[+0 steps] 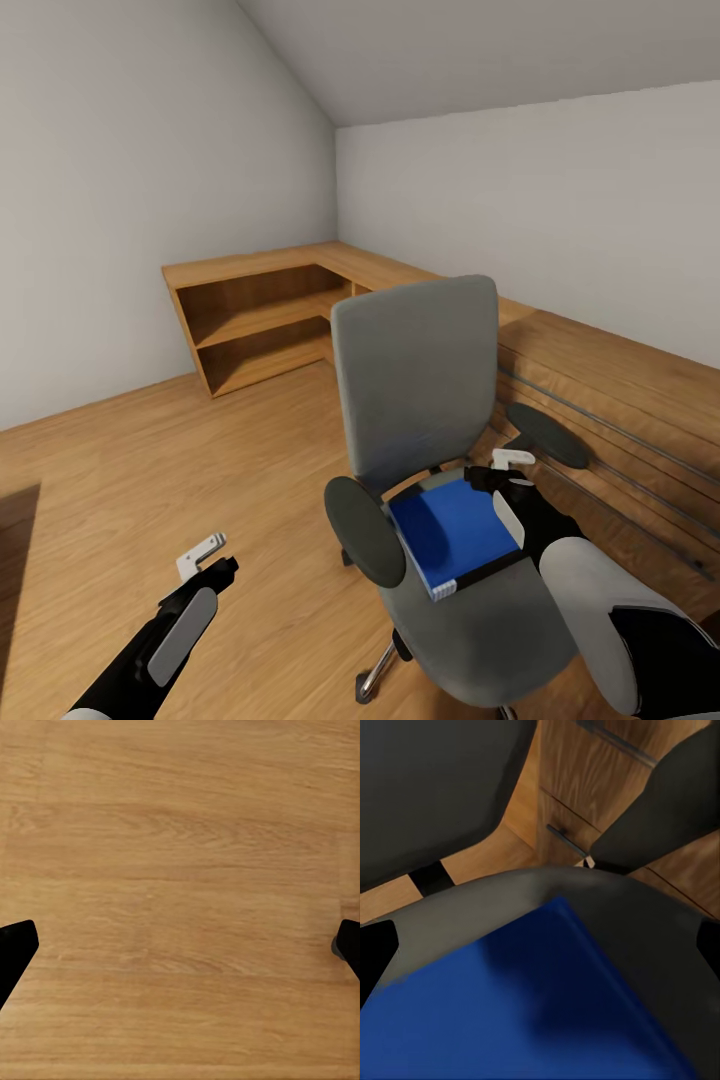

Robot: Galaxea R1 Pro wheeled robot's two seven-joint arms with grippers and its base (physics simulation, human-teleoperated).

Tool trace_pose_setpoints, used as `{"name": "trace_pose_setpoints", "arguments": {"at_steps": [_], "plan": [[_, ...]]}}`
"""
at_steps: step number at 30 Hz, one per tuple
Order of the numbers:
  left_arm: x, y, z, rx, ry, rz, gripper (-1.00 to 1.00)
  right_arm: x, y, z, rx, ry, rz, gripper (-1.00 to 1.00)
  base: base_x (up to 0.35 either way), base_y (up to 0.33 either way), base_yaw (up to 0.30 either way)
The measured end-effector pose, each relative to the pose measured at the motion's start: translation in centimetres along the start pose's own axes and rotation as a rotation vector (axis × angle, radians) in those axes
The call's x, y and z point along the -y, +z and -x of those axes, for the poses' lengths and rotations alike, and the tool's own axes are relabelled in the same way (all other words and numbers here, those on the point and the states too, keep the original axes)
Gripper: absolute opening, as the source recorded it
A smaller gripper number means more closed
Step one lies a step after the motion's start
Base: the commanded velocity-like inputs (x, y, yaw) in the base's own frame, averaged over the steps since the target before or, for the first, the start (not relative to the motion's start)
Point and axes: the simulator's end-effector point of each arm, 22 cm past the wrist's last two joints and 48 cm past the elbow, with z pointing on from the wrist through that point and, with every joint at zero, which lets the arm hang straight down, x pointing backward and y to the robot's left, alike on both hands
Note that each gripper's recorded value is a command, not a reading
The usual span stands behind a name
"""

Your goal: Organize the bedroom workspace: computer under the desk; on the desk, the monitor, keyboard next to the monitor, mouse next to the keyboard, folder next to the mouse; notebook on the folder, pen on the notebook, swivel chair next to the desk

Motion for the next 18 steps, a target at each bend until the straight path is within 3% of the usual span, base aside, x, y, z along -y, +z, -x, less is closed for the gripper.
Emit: {"name": "trace_pose_setpoints", "arguments": {"at_steps": [9,18], "plan": [[0.0,0.0,0.0,0.000,0.000,0.000,1.00,-0.1,0.0,1.2,0.059,0.009,0.000,1.00,0.000,0.000,0.000],[0.0,0.0,0.0,0.000,0.000,0.000,1.00,-0.2,-0.1,1.6,0.078,0.012,0.001,1.00,0.000,0.000,0.000]]}}
